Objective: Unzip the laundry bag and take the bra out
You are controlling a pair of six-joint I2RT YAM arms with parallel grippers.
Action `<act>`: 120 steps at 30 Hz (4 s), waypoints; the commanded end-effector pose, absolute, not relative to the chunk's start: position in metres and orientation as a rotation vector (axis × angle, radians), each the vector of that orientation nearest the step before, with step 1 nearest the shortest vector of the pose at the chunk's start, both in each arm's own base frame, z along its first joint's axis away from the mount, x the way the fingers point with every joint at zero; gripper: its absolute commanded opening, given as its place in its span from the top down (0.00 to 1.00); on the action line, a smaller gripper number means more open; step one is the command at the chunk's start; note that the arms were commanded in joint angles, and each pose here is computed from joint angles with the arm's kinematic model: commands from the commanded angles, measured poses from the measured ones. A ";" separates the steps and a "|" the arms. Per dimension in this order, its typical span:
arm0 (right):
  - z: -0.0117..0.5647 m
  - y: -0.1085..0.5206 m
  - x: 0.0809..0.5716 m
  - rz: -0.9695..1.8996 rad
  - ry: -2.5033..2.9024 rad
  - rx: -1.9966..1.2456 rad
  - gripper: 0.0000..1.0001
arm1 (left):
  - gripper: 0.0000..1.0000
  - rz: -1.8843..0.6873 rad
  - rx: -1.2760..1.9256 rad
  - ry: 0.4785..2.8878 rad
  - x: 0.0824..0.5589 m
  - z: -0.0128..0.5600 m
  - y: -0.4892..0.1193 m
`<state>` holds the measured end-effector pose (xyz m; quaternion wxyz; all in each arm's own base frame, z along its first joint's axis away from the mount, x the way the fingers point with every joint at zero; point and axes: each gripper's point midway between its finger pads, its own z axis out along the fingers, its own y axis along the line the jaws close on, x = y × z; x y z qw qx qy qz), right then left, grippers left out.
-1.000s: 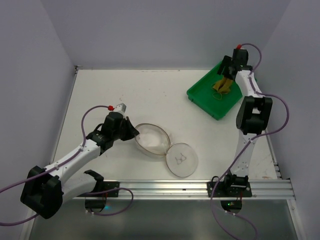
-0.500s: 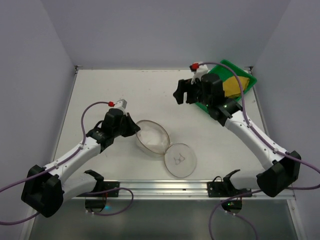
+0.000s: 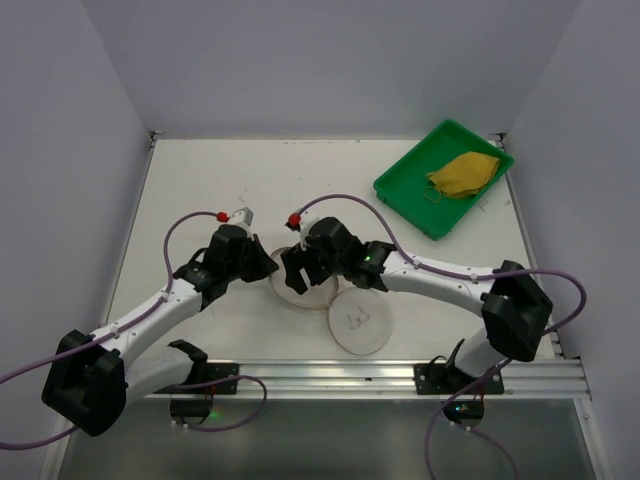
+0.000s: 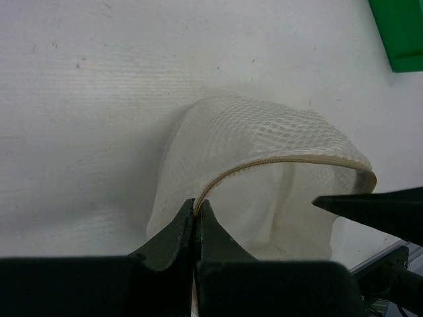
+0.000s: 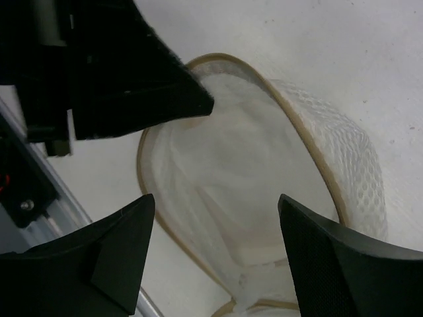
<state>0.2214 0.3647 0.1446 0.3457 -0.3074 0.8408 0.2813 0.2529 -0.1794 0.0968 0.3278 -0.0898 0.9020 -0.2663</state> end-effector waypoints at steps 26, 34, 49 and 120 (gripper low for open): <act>0.060 0.383 0.233 0.557 2.330 -0.951 0.80 | 1.00 -0.625 -0.276 2.336 0.255 0.090 -0.164; 0.138 0.380 0.202 0.813 2.061 -1.056 1.00 | 1.00 -0.654 -0.263 2.326 0.257 0.100 -0.167; 0.322 0.360 0.236 0.946 1.496 -0.532 1.00 | 1.00 -0.926 -0.119 2.323 0.233 0.118 -0.203; 0.171 -0.029 0.490 0.128 2.087 0.615 0.19 | 1.00 -0.779 -0.186 2.356 0.245 0.099 -0.191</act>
